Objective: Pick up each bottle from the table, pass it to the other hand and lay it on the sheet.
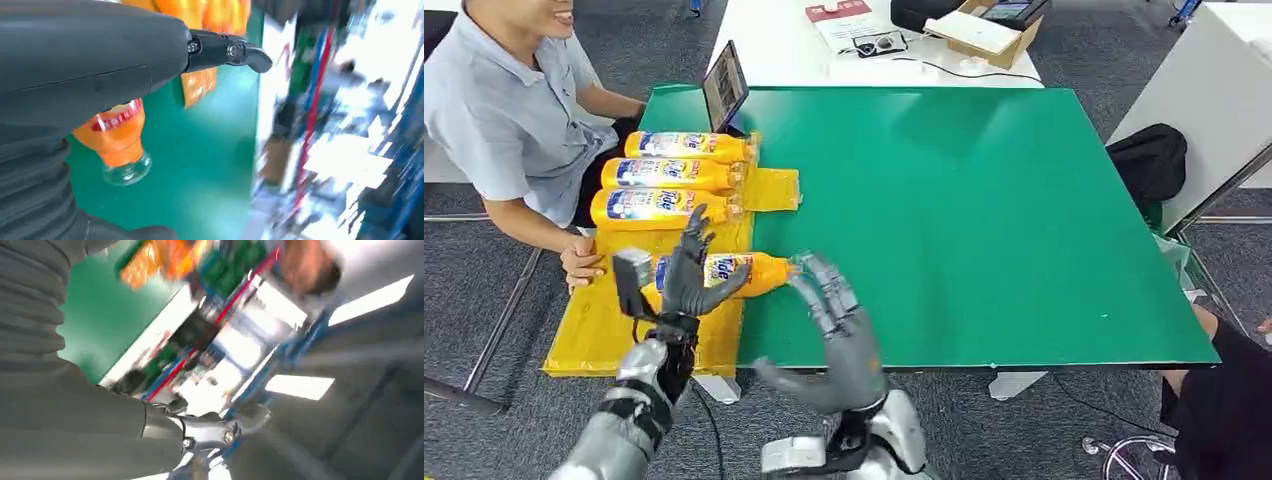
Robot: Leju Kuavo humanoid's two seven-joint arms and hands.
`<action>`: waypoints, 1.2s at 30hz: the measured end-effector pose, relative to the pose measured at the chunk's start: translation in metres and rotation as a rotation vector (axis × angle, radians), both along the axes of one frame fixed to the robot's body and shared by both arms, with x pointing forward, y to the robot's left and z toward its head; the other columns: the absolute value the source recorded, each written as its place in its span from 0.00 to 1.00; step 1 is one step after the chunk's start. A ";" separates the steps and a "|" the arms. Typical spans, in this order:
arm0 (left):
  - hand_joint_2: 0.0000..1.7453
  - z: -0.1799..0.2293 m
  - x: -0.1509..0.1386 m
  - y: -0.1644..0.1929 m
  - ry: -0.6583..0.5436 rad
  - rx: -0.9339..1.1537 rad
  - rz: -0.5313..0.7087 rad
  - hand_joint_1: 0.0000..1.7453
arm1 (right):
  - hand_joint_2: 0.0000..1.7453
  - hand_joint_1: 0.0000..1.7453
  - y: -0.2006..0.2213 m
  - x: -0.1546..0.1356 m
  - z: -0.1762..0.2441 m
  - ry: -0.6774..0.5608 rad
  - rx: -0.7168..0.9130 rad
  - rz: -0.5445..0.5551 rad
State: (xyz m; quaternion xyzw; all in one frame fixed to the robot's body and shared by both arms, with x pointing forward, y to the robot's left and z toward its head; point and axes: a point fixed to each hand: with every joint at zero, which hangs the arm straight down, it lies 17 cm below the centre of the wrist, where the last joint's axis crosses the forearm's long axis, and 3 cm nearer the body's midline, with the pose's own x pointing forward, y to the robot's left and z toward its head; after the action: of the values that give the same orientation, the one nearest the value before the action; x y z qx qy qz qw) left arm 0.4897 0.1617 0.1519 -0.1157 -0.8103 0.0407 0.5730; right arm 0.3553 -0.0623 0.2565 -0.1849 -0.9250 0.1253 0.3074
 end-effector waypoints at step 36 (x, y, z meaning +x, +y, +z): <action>1.00 0.054 -0.094 0.037 -0.171 -0.005 0.223 0.00 | 1.00 0.00 -0.133 0.021 -0.073 0.295 0.474 -0.237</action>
State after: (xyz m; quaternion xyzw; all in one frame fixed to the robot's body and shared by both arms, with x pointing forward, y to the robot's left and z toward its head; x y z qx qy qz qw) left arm 0.3956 0.1984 0.2057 -0.0293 -0.8639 0.0962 0.4936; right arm 0.3759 -0.1949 0.1833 -0.1946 -0.8458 -0.1054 0.4855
